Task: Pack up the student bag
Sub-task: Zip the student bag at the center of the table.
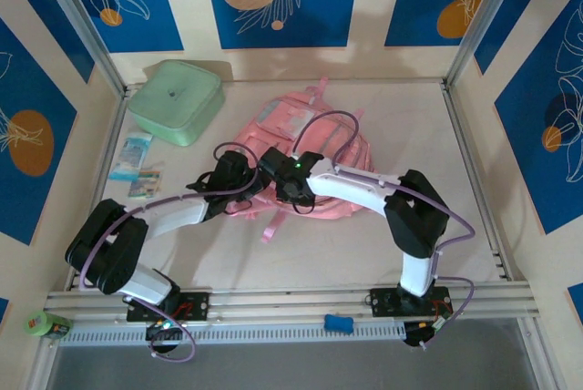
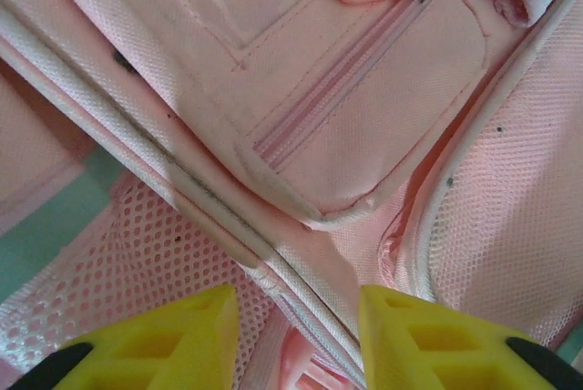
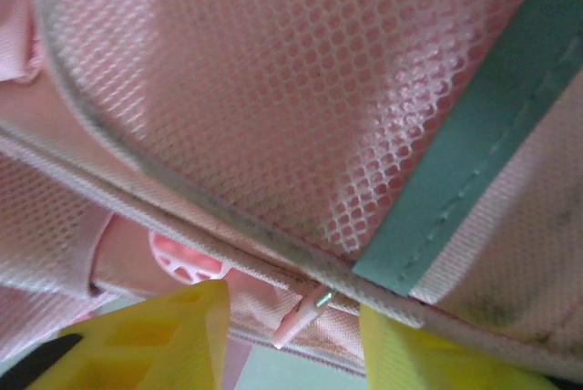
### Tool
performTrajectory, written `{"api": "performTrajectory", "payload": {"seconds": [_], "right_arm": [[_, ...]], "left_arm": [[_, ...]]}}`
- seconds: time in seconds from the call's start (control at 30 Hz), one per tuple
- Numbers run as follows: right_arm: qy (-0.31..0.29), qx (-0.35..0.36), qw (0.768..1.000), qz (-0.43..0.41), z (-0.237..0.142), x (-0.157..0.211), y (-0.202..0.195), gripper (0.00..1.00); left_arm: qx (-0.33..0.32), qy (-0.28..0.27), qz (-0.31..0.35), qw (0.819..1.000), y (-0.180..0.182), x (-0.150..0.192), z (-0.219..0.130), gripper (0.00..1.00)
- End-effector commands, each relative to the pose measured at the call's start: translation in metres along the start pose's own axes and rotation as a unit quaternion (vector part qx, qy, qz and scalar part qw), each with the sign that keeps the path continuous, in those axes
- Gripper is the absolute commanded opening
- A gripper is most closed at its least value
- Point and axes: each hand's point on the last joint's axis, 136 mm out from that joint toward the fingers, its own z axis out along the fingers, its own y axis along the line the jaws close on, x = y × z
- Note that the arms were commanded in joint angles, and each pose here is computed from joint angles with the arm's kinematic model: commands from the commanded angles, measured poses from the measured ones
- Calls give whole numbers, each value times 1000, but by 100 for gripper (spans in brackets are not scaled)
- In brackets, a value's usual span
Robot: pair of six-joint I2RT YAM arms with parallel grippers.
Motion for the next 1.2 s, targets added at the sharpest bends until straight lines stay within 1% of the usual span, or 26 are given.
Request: {"api": "performTrajectory", "payload": {"seconds": [0.0,0.07,0.13,0.27,0.33,0.43,0.53,0.67,0.77,0.8,0.87,0.9,0.97,1.03,1.1,1.13,1.17], "right_arm": [[-24,14,1000,12,3,-16,3,36],[-22,31,999,7,7,-15,-3,31],[-24,40,999,0,8,-13,-9,23],[-28,55,998,-14,1,-10,-24,11],[-33,62,997,-26,-4,-9,-33,7],[-41,69,996,-47,-13,-8,-48,1],[-51,84,993,-72,-23,-9,-66,0],[-45,99,990,-90,-31,-13,-94,0],[-36,78,991,-102,-31,-20,-107,0],[-41,64,990,-116,-32,-24,-105,0],[-50,18,986,-159,-34,-25,-87,0],[-49,-17,982,-183,-36,-21,-71,0],[-31,-82,971,-220,-39,-6,-39,0],[-13,-128,965,-230,-43,7,-9,0],[-3,-169,957,-235,-46,15,22,0],[-3,-173,958,-229,-47,14,33,0],[-1,-168,961,-220,-44,13,37,0]], "left_arm": [[-16,-23,-28,999,9,2,9,38],[-21,-31,-36,999,13,0,15,38],[-36,-36,-37,998,19,-1,20,38],[-76,-67,-26,994,34,-12,19,38],[-96,-82,-22,992,44,-21,19,38],[-107,-85,-22,990,56,-31,24,38],[-120,-84,-18,989,66,-42,31,37],[-121,-88,-12,989,71,-58,39,37],[-116,-101,-2,988,68,-79,40,36],[-106,-105,5,989,64,-86,42,36],[-74,-109,25,991,49,-99,47,37],[-52,-105,38,992,38,-106,52,37],[2,-92,66,994,15,-118,61,40],[48,-78,87,992,-6,-130,65,41],[83,-82,97,988,-17,-139,59,41],[96,-87,99,987,-21,-144,52,43],[93,-86,96,987,-18,-146,47,45]]}}
